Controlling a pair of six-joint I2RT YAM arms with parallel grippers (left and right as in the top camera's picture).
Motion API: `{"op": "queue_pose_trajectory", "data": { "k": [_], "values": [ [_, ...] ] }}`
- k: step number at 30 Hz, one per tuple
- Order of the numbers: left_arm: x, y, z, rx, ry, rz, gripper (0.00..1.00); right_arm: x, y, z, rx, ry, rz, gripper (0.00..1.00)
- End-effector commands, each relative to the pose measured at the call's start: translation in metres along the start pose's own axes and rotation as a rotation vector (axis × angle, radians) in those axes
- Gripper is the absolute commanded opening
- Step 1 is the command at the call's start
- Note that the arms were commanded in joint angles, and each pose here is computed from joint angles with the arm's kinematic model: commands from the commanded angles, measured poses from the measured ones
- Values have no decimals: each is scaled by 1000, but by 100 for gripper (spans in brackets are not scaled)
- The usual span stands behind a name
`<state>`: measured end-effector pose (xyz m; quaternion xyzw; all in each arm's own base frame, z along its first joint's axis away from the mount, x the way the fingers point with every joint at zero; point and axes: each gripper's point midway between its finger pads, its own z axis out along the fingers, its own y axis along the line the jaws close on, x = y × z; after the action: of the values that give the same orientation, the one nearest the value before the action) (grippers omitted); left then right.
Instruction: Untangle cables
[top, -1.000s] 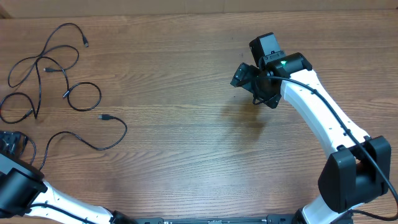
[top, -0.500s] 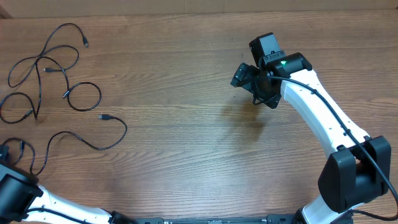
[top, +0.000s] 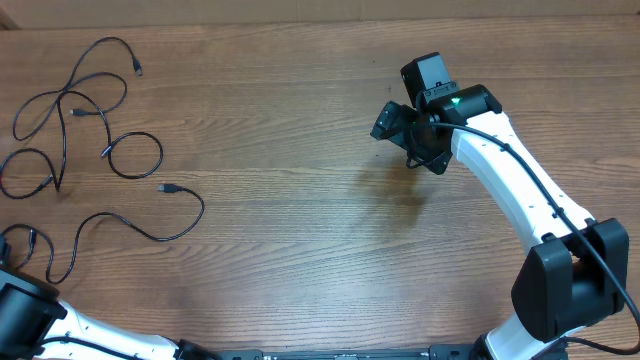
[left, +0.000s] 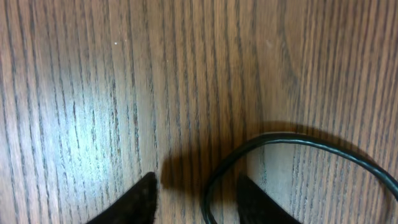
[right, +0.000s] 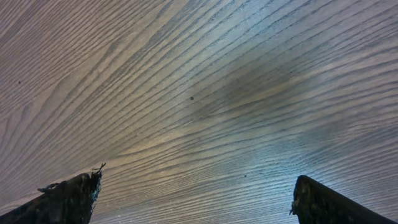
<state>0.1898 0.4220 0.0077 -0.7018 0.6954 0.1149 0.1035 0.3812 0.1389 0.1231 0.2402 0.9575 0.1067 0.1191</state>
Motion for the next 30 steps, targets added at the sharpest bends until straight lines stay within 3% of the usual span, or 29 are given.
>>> {"op": "queue_pose_trajectory", "data": {
  "k": [1, 9, 13, 19, 23, 30],
  "values": [
    [8, 3, 4, -10, 29, 5, 53, -3, 2, -1, -10, -9, -2, 100],
    [-9, -10, -71, 121, -42, -43, 64, -1, 6, -1, -32, 4, -8, 100],
    [-13, -27, -131, 286, -86, -40, 69, 3, 1, -1, -13, 21, -6, 100],
    [10, -66, -217, 575, -94, 35, 98, 12, -8, -2, 24, 55, -3, 100],
    [50, -90, -263, 637, -90, 143, 100, 17, -14, -3, 48, 78, -2, 100],
    [178, -130, -331, 619, -112, 497, 100, 26, -21, -23, 55, 87, -48, 100]
  ]
}}
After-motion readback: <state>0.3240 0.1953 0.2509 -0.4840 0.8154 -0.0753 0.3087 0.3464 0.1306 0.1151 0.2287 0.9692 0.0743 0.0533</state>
